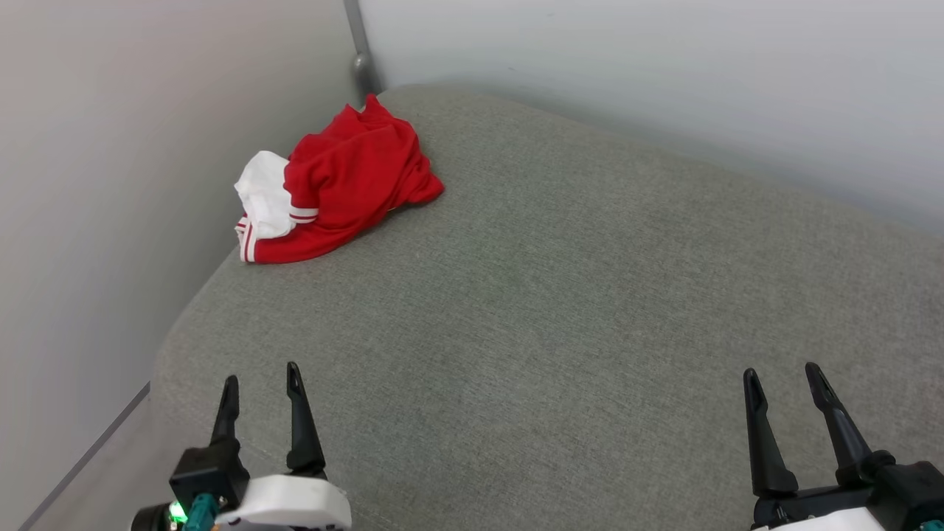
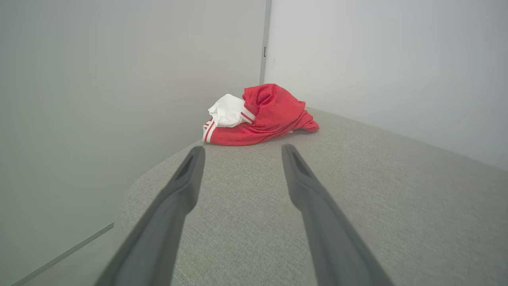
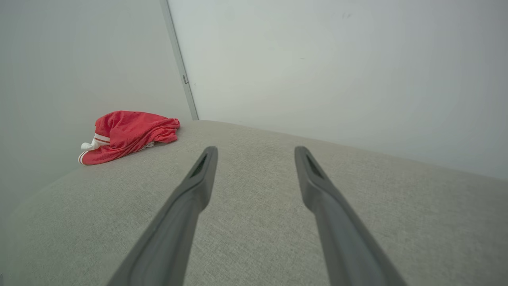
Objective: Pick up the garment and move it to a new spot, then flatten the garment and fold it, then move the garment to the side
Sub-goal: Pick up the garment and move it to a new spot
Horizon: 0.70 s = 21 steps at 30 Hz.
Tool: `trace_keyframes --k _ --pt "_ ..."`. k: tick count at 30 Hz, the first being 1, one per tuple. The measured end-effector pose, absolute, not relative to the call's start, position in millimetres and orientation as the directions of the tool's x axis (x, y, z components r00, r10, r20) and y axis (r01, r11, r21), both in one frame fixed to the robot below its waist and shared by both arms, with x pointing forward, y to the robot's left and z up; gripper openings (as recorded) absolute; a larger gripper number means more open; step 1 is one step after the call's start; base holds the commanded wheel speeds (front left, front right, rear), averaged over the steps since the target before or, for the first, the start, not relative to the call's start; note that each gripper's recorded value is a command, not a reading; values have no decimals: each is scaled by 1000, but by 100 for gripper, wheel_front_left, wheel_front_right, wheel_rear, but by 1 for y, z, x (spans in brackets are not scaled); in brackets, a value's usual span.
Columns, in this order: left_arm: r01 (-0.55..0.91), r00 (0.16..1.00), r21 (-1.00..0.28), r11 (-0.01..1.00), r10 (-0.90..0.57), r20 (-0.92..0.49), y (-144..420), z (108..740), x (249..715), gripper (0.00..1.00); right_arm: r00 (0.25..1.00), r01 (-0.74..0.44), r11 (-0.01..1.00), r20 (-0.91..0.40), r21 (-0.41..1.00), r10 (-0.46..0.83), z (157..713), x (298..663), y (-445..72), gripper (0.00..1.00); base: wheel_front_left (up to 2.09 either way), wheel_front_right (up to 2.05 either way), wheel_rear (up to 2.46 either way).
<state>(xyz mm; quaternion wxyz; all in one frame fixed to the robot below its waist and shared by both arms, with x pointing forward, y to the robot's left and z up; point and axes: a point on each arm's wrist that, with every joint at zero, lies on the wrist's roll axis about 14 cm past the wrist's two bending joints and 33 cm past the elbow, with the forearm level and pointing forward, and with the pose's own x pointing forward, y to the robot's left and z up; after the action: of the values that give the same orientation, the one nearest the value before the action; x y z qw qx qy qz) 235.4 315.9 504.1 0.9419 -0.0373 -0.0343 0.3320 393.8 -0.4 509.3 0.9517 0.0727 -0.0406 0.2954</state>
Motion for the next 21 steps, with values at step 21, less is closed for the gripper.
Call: trace_keyframes --k 21 --pt "-559 800 80 825 511 314 427 626 397 100 902 -428 899 111 92 418 484 447 -46 100 0 0 0"
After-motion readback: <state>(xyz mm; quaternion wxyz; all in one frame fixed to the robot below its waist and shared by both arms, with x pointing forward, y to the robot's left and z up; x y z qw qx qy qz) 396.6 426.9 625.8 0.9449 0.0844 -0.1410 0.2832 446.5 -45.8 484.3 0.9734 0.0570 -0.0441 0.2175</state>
